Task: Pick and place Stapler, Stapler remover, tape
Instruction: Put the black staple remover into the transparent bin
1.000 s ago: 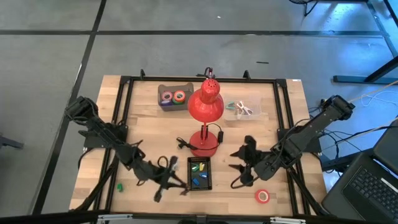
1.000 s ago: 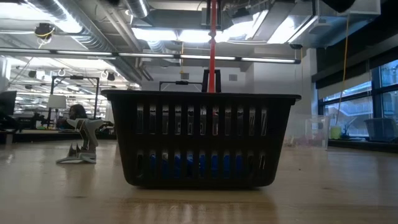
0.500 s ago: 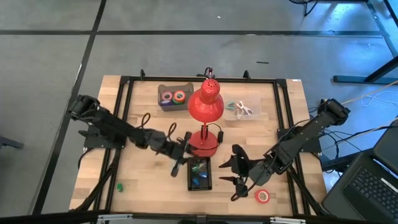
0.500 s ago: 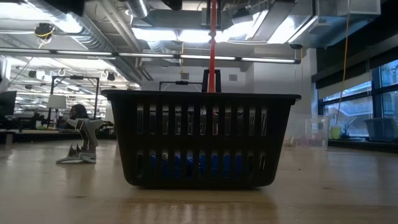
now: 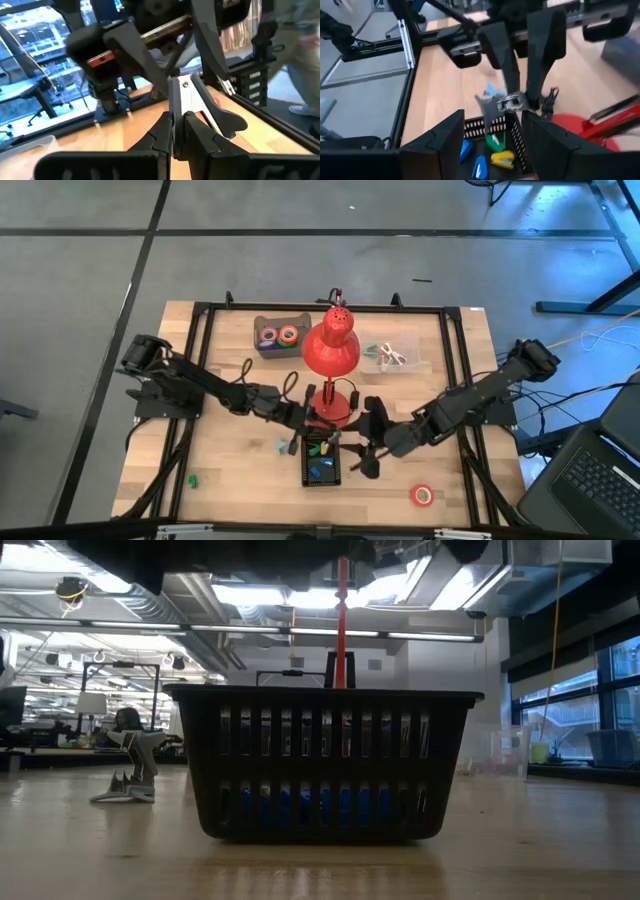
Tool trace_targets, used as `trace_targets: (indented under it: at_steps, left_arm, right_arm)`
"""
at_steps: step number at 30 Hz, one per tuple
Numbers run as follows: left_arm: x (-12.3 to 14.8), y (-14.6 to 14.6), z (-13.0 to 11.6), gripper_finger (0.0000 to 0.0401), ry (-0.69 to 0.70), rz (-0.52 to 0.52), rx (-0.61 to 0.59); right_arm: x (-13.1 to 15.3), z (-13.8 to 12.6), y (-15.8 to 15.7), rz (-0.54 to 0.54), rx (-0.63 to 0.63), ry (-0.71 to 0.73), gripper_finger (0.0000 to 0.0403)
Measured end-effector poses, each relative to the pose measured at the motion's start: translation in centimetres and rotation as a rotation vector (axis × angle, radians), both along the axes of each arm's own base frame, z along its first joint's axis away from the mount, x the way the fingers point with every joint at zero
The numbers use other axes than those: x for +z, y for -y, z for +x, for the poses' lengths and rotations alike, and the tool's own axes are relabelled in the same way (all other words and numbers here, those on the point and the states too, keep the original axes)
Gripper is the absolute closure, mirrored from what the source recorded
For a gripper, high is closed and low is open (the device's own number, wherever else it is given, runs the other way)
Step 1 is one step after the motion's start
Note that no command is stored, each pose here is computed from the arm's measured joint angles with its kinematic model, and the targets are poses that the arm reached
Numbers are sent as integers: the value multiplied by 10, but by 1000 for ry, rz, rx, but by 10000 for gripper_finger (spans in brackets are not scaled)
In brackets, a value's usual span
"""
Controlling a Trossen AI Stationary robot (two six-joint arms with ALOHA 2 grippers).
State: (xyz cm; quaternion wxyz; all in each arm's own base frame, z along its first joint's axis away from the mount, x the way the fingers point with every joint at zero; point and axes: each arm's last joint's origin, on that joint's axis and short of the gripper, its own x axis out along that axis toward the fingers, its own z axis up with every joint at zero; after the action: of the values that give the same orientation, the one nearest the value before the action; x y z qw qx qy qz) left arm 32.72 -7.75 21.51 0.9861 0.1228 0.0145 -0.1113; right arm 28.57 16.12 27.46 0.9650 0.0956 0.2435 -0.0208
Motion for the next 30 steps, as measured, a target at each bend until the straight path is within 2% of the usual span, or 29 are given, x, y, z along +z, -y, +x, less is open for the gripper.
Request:
trace_targets:
  at_steps: [8, 21, 25, 30]
  left_arm:
    - [-6, 2, 9, 379, -15, 13, 6]
    - [-5, 1, 9, 379, -13, 13, 18]
    - [-5, 1, 9, 379, -14, 13, 18]
    - [-7, 1, 8, 379, -28, 17, 19]
  right_arm:
    - [-17, 13, 7, 99, 16, -96, 202]
    - [-36, 24, 9, 103, 9, -153, 209]
    - [-36, 25, 11, 103, 1, -151, 246]
    - [-36, 26, 11, 109, 4, -148, 333]
